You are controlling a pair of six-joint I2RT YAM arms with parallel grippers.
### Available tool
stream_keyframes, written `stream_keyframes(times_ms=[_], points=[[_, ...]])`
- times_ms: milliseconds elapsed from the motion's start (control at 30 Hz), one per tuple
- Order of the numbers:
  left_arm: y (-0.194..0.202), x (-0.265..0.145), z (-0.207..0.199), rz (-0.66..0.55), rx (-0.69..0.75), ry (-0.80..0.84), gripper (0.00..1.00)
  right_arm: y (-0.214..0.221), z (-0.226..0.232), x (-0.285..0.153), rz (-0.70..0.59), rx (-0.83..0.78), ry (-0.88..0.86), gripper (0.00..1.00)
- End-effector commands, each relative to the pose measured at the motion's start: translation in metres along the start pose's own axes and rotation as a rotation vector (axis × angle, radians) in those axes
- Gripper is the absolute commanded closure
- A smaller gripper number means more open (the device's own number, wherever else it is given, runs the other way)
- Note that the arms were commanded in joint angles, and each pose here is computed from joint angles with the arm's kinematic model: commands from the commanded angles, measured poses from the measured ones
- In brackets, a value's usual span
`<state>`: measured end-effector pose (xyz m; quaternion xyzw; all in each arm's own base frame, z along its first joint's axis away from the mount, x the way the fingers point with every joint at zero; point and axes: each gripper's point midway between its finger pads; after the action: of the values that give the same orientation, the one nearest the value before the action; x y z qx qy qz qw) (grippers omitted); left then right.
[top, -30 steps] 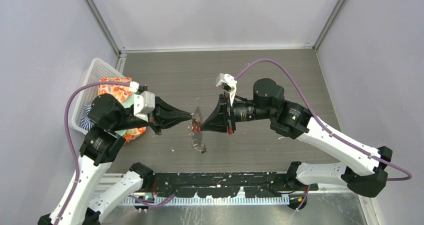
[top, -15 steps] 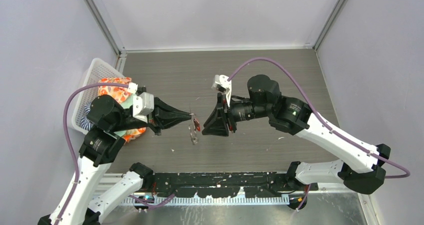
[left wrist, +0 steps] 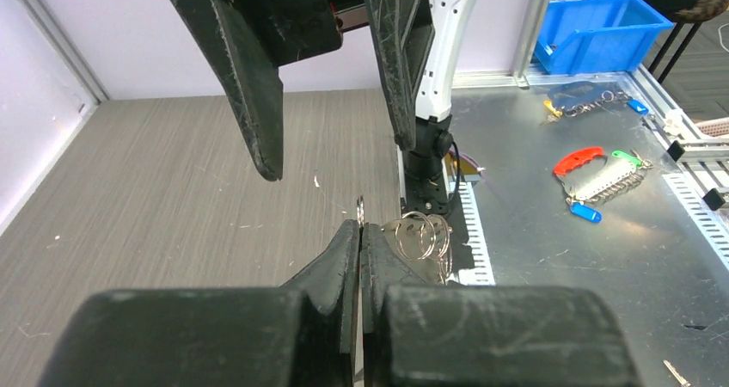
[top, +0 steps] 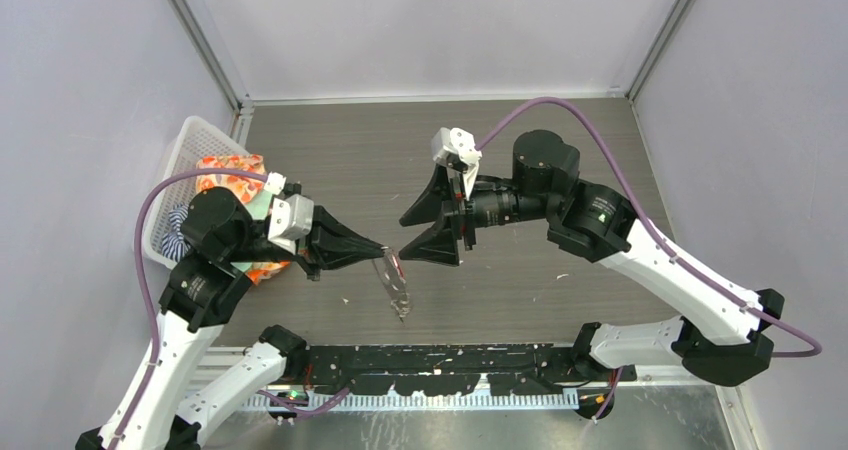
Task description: Put the keys on the keyring
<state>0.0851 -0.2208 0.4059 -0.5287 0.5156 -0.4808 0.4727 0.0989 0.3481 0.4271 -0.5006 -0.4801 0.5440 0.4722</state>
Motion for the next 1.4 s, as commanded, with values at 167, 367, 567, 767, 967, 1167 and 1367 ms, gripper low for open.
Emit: stream_keyframes(times_ms=[167,367,567,767,967,1167,1367], points=[[-0.019,-0.001,-0.009,-0.032,0.059,0.026,1.0,-0.021,0.011,0.008,-0.088,-0.057,-0.105,0.49],[-0.022,-0.001,-0.01,-0.038,0.049,0.03,1.0,-0.016,0.012,0.011,-0.084,-0.041,-0.123,0.54],[-0.029,0.001,-0.008,-0.058,0.049,0.021,1.0,-0.009,0.009,0.013,-0.067,-0.022,-0.11,0.54],[-0.03,0.001,-0.006,-0.064,0.051,0.013,1.0,-0.009,0.007,0.017,-0.074,-0.001,-0.107,0.61],[-0.033,0.0,-0.005,-0.069,0.054,0.003,1.0,-0.008,0.006,0.018,-0.074,0.01,-0.109,0.68],[-0.036,0.0,-0.006,-0.078,0.06,-0.001,1.0,-0.007,0.005,0.02,-0.081,0.021,-0.107,0.78],[-0.028,-0.002,-0.007,-0.051,0.079,0.008,1.0,-0.013,0.003,0.016,-0.096,0.006,-0.073,0.99]])
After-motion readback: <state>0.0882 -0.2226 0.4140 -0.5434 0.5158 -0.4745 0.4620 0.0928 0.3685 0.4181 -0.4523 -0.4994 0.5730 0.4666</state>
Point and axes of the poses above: each gripper's point midway between its finger pads, its own x axis out along the fingers, its own z axis along the line the jaws close on, y = z × x, and after that the axes turned 9 degrees about -x, right-handed
